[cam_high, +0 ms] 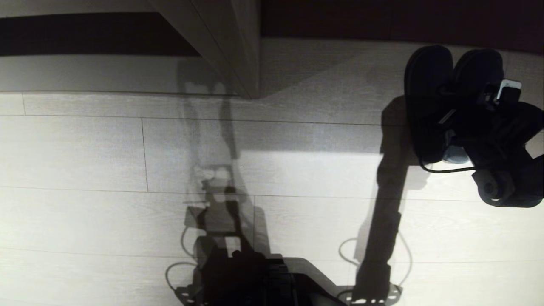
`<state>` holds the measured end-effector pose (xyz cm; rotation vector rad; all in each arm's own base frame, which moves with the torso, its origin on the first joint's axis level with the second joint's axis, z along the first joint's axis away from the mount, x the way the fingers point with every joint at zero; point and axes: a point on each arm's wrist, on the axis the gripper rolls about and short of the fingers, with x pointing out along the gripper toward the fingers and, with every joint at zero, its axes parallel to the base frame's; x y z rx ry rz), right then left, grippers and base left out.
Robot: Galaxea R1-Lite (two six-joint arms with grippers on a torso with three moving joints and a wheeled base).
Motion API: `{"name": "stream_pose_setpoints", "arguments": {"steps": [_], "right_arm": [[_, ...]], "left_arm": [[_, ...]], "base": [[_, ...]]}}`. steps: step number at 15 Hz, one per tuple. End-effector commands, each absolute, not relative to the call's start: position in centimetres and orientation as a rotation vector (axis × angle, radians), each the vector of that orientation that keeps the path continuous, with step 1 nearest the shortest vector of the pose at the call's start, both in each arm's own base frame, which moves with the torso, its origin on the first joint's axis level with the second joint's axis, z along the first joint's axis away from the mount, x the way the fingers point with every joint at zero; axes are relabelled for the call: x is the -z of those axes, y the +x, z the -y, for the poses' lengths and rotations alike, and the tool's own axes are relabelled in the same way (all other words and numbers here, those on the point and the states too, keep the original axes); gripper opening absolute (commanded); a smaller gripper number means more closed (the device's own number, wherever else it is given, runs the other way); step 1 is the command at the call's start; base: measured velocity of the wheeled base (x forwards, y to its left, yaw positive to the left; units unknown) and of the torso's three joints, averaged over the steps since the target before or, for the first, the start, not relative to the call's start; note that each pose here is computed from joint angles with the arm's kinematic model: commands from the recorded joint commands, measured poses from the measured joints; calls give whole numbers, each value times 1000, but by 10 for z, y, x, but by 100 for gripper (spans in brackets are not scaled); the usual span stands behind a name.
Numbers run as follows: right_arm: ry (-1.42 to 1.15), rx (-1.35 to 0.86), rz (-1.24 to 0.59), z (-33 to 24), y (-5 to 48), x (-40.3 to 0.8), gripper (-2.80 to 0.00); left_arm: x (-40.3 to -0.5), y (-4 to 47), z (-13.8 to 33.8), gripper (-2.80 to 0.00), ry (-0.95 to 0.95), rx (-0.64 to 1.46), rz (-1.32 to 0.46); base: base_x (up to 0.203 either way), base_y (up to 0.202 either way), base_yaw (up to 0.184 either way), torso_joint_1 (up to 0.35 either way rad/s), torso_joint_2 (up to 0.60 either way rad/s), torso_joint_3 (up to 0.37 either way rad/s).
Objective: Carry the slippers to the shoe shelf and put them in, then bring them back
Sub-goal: Pick up the slippers on the floor
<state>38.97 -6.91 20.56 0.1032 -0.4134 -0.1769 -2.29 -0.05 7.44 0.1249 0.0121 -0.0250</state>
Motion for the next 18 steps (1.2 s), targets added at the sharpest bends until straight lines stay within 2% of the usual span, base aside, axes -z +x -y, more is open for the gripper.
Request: {"name": "stream_pose_setpoints", "arguments": {"steps": [1, 10, 18], "right_arm": [[103, 172, 447, 68, 382, -216, -280], [122, 166, 443, 62, 348, -228, -280], [134, 112, 488, 33, 256, -261, -280]], "left_arm": [[-74, -23, 1, -280, 126, 25, -12], [-74, -23, 1, -280, 126, 25, -12], [-74, -23, 1, -280, 126, 25, -12]], "base": [[0, 0, 0, 0, 0, 0], [0, 0, 0, 0, 0, 0], [0, 0, 0, 0, 0, 0]]}}
